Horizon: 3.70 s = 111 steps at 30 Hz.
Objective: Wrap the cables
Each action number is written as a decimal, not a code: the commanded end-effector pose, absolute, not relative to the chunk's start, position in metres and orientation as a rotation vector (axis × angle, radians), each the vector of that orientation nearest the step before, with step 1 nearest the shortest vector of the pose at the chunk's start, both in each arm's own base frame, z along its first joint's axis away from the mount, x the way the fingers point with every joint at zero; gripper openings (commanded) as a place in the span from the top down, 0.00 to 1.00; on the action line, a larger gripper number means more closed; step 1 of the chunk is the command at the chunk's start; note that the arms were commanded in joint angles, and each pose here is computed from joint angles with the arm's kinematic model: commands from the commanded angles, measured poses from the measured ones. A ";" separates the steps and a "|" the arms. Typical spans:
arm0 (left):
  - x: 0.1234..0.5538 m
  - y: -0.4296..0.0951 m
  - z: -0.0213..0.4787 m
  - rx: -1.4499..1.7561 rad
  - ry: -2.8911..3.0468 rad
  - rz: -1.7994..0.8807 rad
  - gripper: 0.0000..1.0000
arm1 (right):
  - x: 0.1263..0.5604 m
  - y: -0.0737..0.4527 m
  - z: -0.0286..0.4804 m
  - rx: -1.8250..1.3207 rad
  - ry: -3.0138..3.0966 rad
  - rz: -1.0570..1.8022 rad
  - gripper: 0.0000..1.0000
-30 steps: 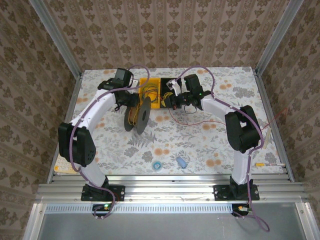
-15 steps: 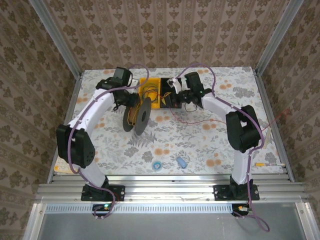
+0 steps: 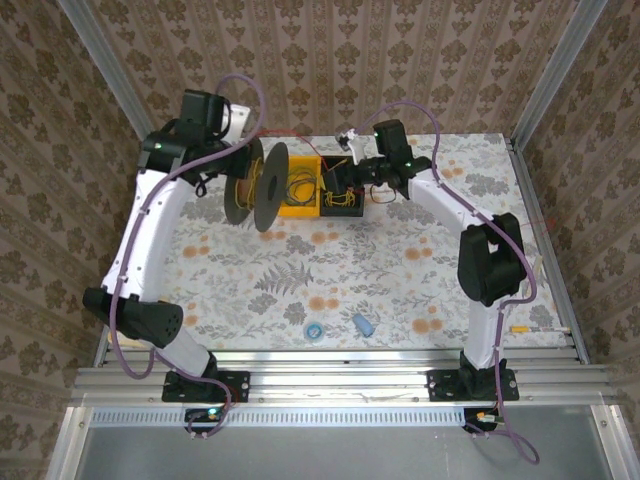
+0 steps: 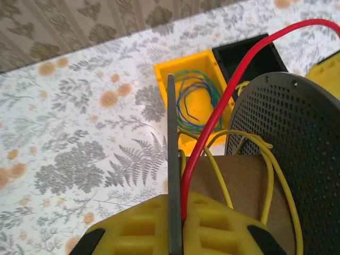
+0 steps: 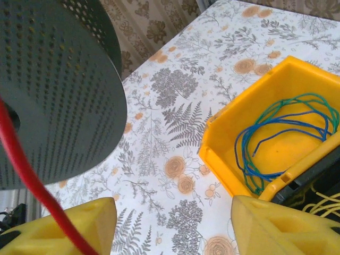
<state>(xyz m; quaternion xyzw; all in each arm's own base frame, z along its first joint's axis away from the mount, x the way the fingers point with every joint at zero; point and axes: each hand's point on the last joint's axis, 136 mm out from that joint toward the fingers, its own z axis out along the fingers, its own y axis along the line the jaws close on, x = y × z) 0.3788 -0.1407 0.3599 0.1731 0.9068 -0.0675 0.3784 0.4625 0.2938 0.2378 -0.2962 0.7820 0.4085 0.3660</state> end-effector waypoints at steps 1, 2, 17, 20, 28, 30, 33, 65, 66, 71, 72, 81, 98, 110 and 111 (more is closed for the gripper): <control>0.375 -0.127 0.385 0.358 2.311 -0.163 1.00 | 0.448 0.291 0.282 -0.791 1.963 1.054 0.37; 0.373 -0.127 0.388 0.353 2.319 -0.173 1.00 | 0.446 0.292 0.285 -0.803 1.957 1.062 0.37; 0.343 -0.123 0.441 0.381 2.170 -0.229 1.00 | 0.430 0.293 0.270 -0.860 1.906 1.029 0.60; 0.340 -0.124 0.446 0.374 2.152 -0.248 1.00 | 0.421 0.291 0.267 -0.866 1.911 1.028 0.68; 0.328 -0.137 0.451 0.409 2.136 -0.402 1.00 | 0.431 0.280 0.249 -0.826 1.961 0.979 1.00; 0.321 -0.142 0.447 0.440 2.150 -0.449 1.00 | 0.447 0.276 0.246 -0.791 1.979 0.967 1.00; 0.314 -0.147 0.443 0.462 2.155 -0.494 1.00 | 0.468 0.274 0.237 -0.754 2.009 0.955 1.00; 0.414 -0.141 0.500 0.121 1.848 -0.601 1.00 | 0.394 0.343 0.201 -0.846 2.111 1.068 1.00; 0.417 -0.140 0.498 0.109 1.851 -0.595 1.00 | 0.391 0.344 0.205 -0.851 2.100 1.082 1.00; 0.429 -0.131 0.489 0.051 1.857 -0.539 1.00 | 0.377 0.349 0.230 -0.865 2.045 1.173 1.00; 0.430 -0.130 0.487 0.045 1.858 -0.533 1.00 | 0.374 0.351 0.233 -0.868 2.036 1.201 1.00; 0.436 -0.132 0.489 0.031 1.844 -0.546 1.00 | 0.355 0.362 0.234 -0.873 1.972 1.388 0.75; 0.444 -0.105 0.507 -0.032 1.804 -0.494 1.00 | 0.314 0.348 0.233 -0.874 1.960 1.482 0.68; 0.446 -0.087 0.519 -0.062 1.772 -0.475 1.00 | 0.288 0.333 0.229 -0.896 1.992 1.483 0.69; 0.446 -0.087 0.518 -0.061 1.774 -0.475 1.00 | 0.289 0.330 0.228 -0.895 1.999 1.461 0.67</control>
